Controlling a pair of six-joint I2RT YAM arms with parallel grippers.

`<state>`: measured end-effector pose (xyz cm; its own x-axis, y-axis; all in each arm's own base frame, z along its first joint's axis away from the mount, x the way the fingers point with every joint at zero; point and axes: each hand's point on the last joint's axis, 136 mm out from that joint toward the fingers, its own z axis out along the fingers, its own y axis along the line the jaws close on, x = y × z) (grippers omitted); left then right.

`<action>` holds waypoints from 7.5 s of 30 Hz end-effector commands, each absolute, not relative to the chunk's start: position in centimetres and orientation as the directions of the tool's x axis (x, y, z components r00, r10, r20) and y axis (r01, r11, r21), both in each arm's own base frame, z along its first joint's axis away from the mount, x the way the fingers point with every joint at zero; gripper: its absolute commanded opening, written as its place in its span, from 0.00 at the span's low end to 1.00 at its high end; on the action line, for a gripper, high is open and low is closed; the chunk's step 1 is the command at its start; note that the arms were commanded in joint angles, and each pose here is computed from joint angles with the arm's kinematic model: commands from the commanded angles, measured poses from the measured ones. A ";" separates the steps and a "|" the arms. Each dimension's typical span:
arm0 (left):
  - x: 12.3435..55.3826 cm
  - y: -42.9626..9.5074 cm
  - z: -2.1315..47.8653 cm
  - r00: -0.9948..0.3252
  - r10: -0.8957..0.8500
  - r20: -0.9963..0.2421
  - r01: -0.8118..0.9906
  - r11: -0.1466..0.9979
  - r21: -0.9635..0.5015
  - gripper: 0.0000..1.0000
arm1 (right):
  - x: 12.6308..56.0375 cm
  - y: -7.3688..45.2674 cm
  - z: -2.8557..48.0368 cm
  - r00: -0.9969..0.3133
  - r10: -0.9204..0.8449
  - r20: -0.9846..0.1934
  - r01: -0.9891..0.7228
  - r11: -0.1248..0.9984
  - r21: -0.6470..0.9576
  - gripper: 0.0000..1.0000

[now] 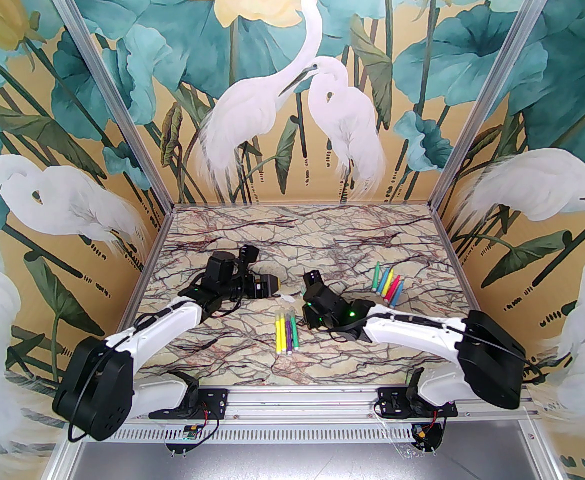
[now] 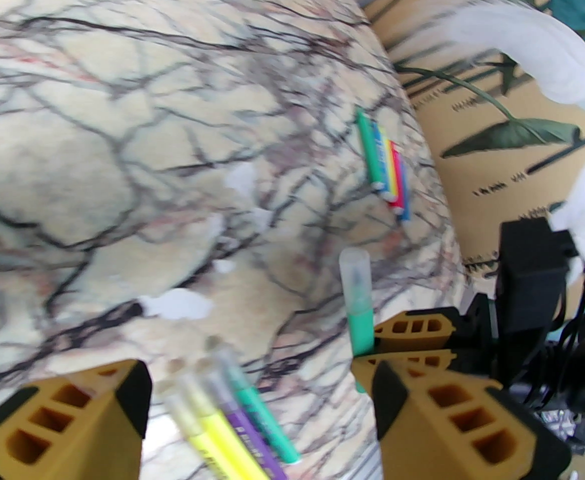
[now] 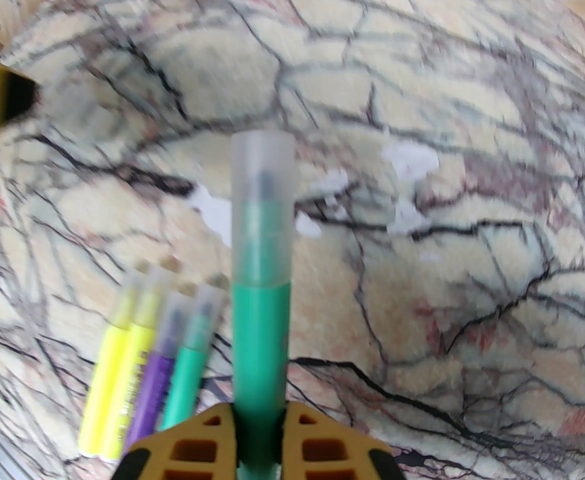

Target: Open the pen caps

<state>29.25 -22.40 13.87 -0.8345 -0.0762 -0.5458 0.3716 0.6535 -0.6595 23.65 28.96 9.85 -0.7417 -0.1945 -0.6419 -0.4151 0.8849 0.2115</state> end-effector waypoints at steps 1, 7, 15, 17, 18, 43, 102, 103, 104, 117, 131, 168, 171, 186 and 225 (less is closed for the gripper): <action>29.1 -24.5 15.8 -0.834 -0.070 -0.547 0.425 0.551 -0.718 0.76 | 23.9 29.6 11.7 -0.697 -0.186 -0.693 -0.464 0.853 0.238 0.13; 29.0 -26.0 16.8 -0.836 -0.071 -0.544 0.450 0.479 -0.754 0.74 | 23.4 30.4 13.0 -0.676 -0.193 -0.712 -0.511 0.818 0.263 0.13; 28.5 -27.5 17.5 -0.837 -0.050 -0.544 0.475 0.426 -0.770 0.71 | 23.2 30.9 13.2 -0.673 -0.207 -0.710 -0.531 0.803 0.269 0.13; 28.6 -27.7 17.7 -0.836 -0.053 -0.546 0.477 0.420 -0.772 0.70 | 23.1 31.2 13.2 -0.673 -0.210 -0.710 -0.538 0.797 0.274 0.13; 28.6 -27.7 17.6 -0.839 -0.052 -0.542 0.474 0.420 -0.774 0.68 | 23.1 31.3 13.2 -0.672 -0.211 -0.710 -0.542 0.794 0.276 0.13; 28.6 -29.2 17.5 -0.862 -0.036 -0.505 0.457 0.378 -0.805 0.28 | 22.5 32.8 14.0 -0.633 -0.248 -0.733 -0.598 0.758 0.260 0.13; 29.4 -29.0 18.8 -0.866 -0.089 -0.492 0.424 0.390 -0.817 0.00 | 20.5 30.8 11.9 -0.654 -0.286 -0.700 -0.612 0.745 0.267 0.10; 29.5 -28.9 18.8 -0.865 -0.095 -0.493 0.422 0.396 -0.816 0.00 | 20.3 30.6 11.7 -0.658 -0.289 -0.695 -0.610 0.746 0.267 0.10; 29.6 -28.9 18.9 -0.863 -0.100 -0.495 0.421 0.400 -0.814 0.00 | 20.1 30.3 11.6 -0.661 -0.290 -0.692 -0.608 0.747 0.268 0.09; 31.3 -27.1 19.3 -0.849 -0.190 -0.493 0.374 0.442 -0.815 0.00 | 18.5 28.3 9.6 -0.683 -0.327 -0.653 -0.608 0.750 0.260 0.07; 32.6 -25.1 19.2 -0.854 -0.258 -0.452 0.314 0.438 -0.843 0.00 | 18.3 27.7 9.5 -0.667 -0.330 -0.668 -0.619 0.745 0.250 0.04; 32.1 -19.0 13.8 -0.889 -0.093 -0.448 0.169 0.843 -0.510 0.00 | 24.4 19.1 11.9 -0.685 -0.014 -0.729 -0.224 0.956 0.192 0.04; 32.1 -18.8 13.0 -0.897 -0.055 -0.439 0.165 0.879 -0.447 0.00 | 25.2 17.4 12.0 -0.686 0.015 -0.728 -0.154 0.974 0.166 0.04; 32.8 -17.7 9.6 -0.926 0.061 -0.372 0.156 0.960 -0.231 0.00 | 26.5 10.0 10.8 -0.696 0.190 -0.692 0.110 0.981 0.159 0.07; 34.0 -15.4 3.5 -0.970 0.103 -0.218 0.096 0.994 0.046 0.00 | 26.6 -0.5 5.6 -0.596 0.544 -0.591 0.520 0.822 0.233 0.11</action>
